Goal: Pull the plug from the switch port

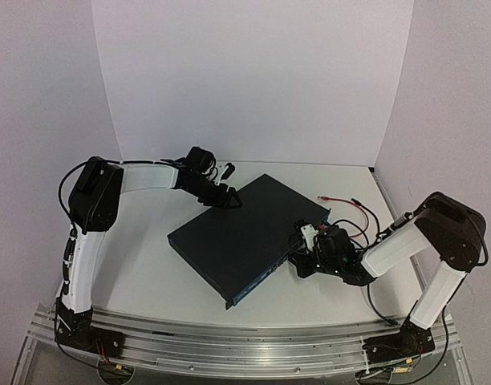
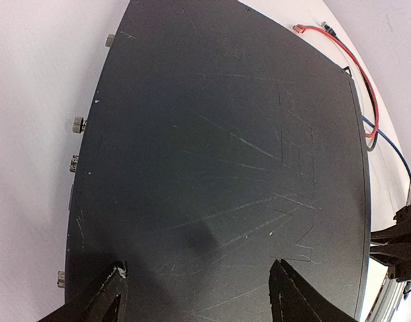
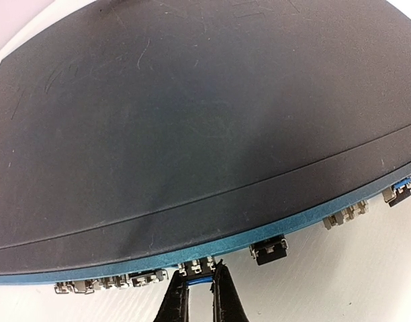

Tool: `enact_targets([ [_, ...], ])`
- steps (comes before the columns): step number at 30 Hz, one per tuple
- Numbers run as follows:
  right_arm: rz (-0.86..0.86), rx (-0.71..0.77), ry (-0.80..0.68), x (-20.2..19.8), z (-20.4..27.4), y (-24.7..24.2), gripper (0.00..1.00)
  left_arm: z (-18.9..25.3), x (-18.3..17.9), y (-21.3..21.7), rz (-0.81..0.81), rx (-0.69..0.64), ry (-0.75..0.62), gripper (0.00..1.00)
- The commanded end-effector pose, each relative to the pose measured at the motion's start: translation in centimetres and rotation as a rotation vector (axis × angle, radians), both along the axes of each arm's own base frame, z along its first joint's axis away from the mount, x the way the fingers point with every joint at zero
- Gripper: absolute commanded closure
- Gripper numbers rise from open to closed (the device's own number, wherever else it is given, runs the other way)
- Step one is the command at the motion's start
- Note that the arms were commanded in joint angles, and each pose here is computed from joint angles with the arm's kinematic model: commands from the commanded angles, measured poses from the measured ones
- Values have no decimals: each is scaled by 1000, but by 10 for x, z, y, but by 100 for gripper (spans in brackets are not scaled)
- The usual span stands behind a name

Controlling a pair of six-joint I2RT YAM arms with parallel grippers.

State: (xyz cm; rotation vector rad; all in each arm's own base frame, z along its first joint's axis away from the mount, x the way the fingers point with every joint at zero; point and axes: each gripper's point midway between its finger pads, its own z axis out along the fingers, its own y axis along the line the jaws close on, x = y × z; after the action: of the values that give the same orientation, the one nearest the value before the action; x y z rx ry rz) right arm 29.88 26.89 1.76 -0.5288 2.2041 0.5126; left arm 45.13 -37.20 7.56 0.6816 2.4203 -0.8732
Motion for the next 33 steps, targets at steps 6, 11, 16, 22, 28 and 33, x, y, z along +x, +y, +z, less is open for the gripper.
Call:
enact_targets([
  [6,0,-264,248,-36,-53,-33,100,-81,-22,37,53,187,195,28],
  [11,-64,-495,279,-38,-48,-64,100,-83,-22,37,52,191,198,28],
  [16,-159,-501,408,-47,-41,-70,100,-84,-21,39,56,201,197,28],
  [22,-139,-344,418,-54,-48,-55,100,-85,-20,37,53,195,196,28],
  [28,-63,-238,251,-49,-46,-49,100,-84,-19,35,41,193,193,28],
  [33,-77,-236,223,-51,-36,-56,100,-83,-19,36,43,194,186,28],
])
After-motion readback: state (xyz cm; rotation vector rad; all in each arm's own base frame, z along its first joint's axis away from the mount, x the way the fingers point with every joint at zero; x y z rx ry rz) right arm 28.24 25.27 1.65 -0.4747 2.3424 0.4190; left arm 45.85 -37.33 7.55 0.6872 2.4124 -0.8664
